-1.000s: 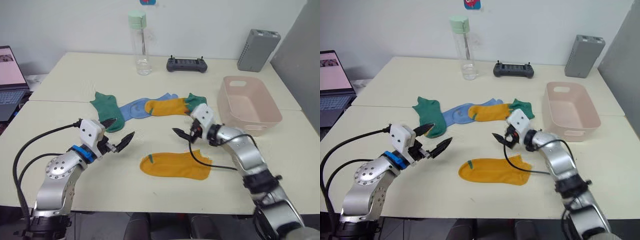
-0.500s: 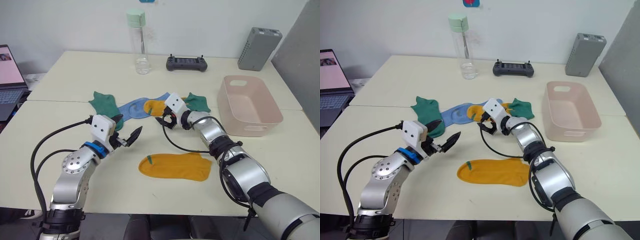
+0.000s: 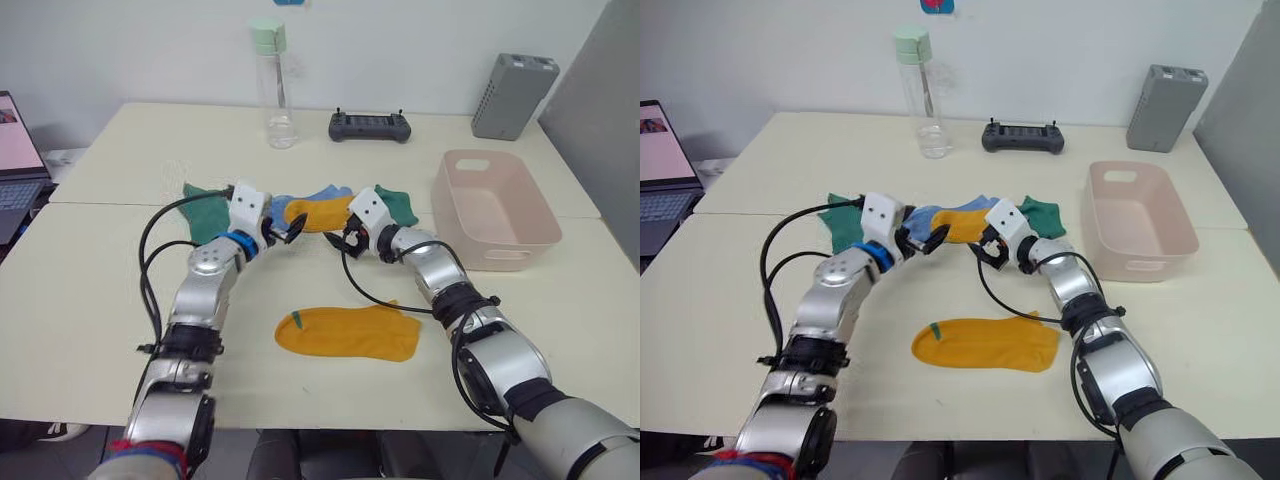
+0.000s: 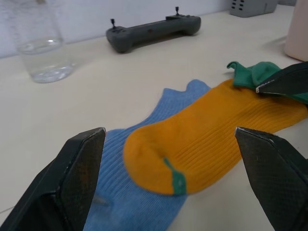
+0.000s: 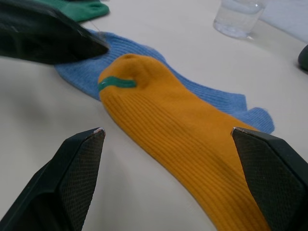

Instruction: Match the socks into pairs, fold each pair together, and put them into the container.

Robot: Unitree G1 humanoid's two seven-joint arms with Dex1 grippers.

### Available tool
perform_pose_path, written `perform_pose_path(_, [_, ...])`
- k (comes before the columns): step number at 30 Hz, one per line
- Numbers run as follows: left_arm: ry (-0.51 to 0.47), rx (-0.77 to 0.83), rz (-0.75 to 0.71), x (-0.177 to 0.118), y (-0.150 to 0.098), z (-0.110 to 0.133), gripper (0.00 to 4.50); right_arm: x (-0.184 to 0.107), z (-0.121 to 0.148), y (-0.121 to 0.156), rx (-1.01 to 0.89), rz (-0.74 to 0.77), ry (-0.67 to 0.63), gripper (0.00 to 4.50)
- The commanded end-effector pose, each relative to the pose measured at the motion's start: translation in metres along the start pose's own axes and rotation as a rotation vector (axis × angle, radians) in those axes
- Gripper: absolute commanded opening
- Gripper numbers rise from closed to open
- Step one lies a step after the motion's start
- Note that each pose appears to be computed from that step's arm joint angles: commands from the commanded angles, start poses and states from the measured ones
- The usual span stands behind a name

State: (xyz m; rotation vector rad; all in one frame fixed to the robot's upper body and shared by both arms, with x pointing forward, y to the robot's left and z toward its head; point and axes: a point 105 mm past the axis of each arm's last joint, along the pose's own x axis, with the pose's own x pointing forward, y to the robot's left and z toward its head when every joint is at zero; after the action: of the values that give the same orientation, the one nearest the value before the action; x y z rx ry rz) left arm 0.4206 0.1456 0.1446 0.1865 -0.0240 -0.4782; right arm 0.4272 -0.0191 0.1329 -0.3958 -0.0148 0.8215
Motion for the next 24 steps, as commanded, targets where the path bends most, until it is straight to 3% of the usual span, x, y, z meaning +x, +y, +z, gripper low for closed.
perform_pose_path(1, [0.033,0.020,0.025,0.012,0.003,-0.007,4.46,-0.002,0.015,-0.002,-0.018,-0.015,-0.053,4.50])
perform_pose_path(5, [0.118,0.031,0.038,0.023,0.003,-0.022,4.46,-0.007,0.018,0.001,-0.030,-0.015,-0.066,4.50])
perform_pose_path(9, [0.102,0.005,0.017,0.025,-0.001,-0.023,4.29,-0.011,0.021,0.003,-0.036,-0.017,-0.069,4.50])
perform_pose_path(13, [0.066,0.011,0.008,0.027,-0.003,-0.018,3.29,-0.016,0.020,0.002,-0.017,-0.025,-0.063,4.50])
perform_pose_path(23, [0.012,0.022,-0.003,0.031,-0.008,-0.007,0.02,-0.023,0.019,-0.004,-0.022,-0.047,-0.056,4.50])
perform_pose_path(24, [-0.014,0.003,-0.002,0.032,-0.008,-0.001,0.02,-0.023,0.020,-0.003,-0.019,-0.045,-0.059,4.50])
